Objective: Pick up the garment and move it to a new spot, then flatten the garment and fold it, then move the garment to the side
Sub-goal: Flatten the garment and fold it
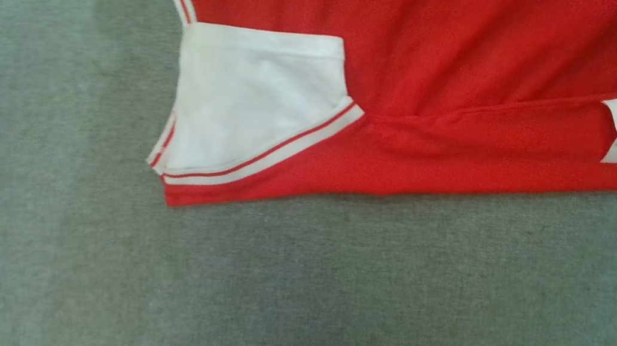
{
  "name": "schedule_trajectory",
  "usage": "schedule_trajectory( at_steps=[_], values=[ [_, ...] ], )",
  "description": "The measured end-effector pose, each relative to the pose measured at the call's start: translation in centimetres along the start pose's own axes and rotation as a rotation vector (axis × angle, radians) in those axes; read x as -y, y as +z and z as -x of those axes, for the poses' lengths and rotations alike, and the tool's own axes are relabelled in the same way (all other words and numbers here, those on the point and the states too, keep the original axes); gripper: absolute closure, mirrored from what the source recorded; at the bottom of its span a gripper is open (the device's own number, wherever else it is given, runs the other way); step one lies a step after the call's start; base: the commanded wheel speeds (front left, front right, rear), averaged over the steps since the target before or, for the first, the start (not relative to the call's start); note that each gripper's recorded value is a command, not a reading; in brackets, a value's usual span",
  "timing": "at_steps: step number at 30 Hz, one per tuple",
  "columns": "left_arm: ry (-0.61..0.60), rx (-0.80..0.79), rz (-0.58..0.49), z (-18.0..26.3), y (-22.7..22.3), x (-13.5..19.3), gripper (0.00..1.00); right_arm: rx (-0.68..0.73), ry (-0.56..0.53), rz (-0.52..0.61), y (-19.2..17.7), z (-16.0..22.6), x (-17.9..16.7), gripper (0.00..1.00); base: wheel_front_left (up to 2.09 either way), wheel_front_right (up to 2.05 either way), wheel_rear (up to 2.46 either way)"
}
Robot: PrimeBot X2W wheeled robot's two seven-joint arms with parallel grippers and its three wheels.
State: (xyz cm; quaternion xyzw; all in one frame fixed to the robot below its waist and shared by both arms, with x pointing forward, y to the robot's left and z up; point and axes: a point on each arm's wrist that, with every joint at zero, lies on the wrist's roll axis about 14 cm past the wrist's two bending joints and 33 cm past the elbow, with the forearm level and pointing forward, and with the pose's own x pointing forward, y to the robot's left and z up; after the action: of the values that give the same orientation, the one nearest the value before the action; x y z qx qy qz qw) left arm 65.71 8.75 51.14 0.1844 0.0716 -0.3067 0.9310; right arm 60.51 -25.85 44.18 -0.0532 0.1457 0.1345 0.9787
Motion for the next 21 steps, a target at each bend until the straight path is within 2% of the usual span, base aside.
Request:
schedule_trajectory(
  at_steps=[8, 15, 21],
  values=[
    [-0.009, 0.041, 0.092, 4.6, -1.2, 2.8, 1.00, -0.025, 0.021, -0.042, -2.0, 2.1, -1.1, 1.00, 0.00, 0.00, 0.00],
    [0.010, 0.049, 0.170, 9.7, -2.5, 6.1, 1.00, 0.020, 0.024, -0.064, -1.5, 3.1, -1.6, 1.00, 0.00, 0.00, 0.00],
    [0.024, 0.046, 0.260, 12.8, -3.5, 9.5, 1.00, -0.014, -0.013, -0.076, -4.1, 5.2, -1.2, 1.00, 0.00, 0.00, 0.00]
  ],
)
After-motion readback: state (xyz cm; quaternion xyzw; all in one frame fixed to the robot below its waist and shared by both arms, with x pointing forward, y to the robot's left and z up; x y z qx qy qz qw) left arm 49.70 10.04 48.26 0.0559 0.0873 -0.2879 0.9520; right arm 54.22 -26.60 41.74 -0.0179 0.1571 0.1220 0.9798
